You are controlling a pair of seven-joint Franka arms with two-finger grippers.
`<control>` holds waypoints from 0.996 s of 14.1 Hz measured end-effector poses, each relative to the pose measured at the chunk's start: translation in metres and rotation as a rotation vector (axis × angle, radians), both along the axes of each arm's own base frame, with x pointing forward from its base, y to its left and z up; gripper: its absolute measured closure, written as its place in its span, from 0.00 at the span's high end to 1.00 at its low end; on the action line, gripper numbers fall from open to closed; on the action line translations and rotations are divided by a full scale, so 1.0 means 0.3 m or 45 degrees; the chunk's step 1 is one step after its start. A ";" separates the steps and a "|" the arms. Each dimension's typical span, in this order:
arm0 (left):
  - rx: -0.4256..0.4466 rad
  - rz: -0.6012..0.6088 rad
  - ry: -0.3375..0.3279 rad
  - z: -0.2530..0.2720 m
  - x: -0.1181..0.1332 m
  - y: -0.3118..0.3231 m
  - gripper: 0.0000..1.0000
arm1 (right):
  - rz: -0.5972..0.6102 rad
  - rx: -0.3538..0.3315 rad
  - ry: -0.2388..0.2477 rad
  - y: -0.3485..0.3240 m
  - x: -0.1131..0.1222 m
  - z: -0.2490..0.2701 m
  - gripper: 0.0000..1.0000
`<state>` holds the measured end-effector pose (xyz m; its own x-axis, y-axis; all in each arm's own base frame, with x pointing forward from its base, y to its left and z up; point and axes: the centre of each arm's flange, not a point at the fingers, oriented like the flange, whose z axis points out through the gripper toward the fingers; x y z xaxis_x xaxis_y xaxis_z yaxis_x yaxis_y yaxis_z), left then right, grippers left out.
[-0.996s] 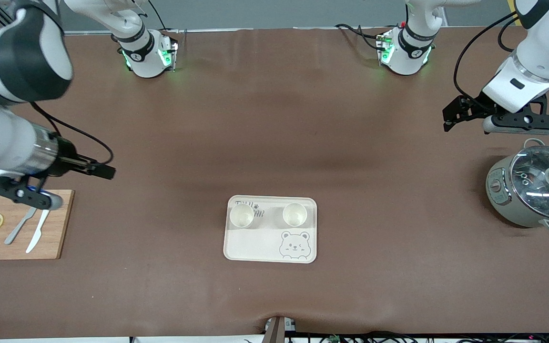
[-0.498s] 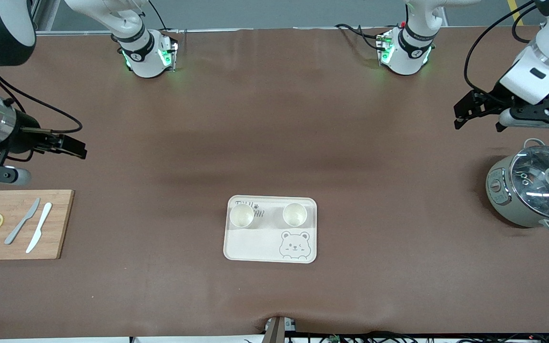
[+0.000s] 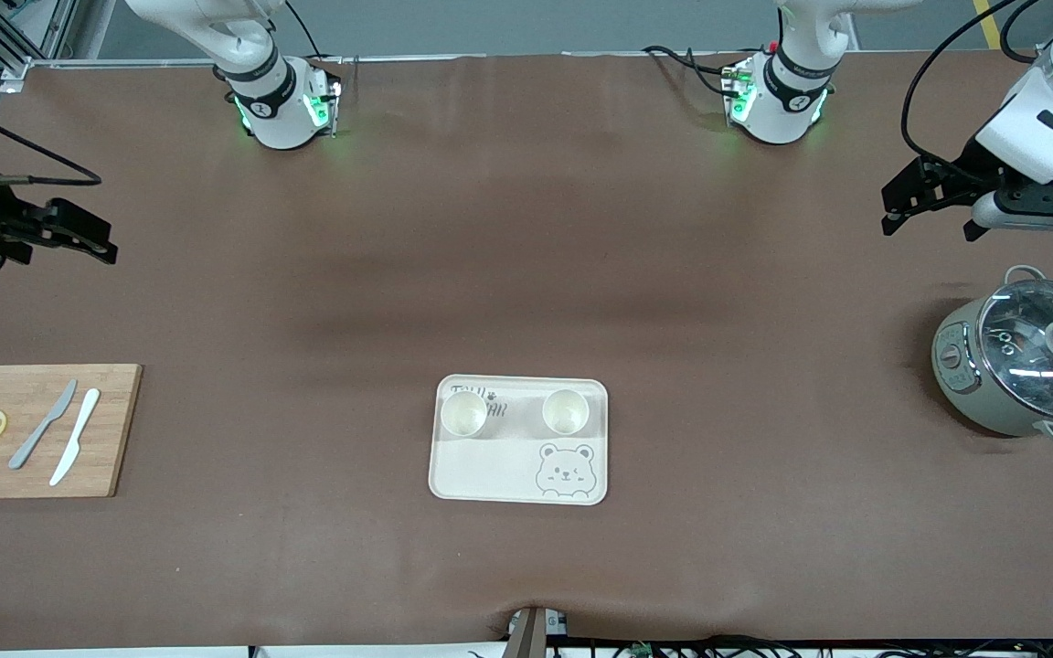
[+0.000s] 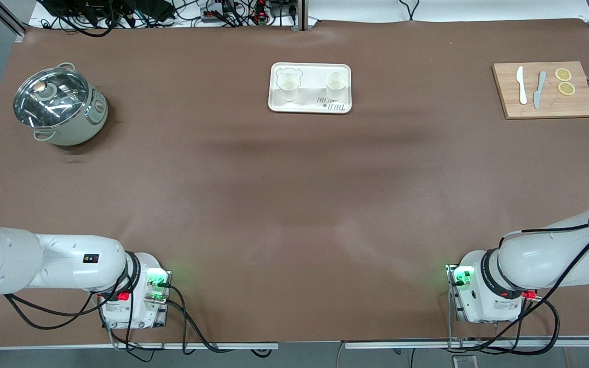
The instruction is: Place white IKEA cup upright on tray with both arms
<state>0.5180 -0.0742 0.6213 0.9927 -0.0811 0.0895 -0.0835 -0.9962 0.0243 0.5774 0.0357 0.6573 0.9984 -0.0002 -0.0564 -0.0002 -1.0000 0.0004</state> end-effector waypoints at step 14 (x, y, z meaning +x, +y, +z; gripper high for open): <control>0.005 -0.025 0.021 -0.006 -0.005 0.001 1.00 | -0.013 -0.010 0.077 -0.041 -0.033 -0.002 1.00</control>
<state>0.5163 -0.0739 0.6196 0.9922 -0.1010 0.0727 -0.1028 -0.9945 0.0222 0.5676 0.0235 0.6568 0.9931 -0.0107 -0.1168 -0.0097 -0.9999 0.0088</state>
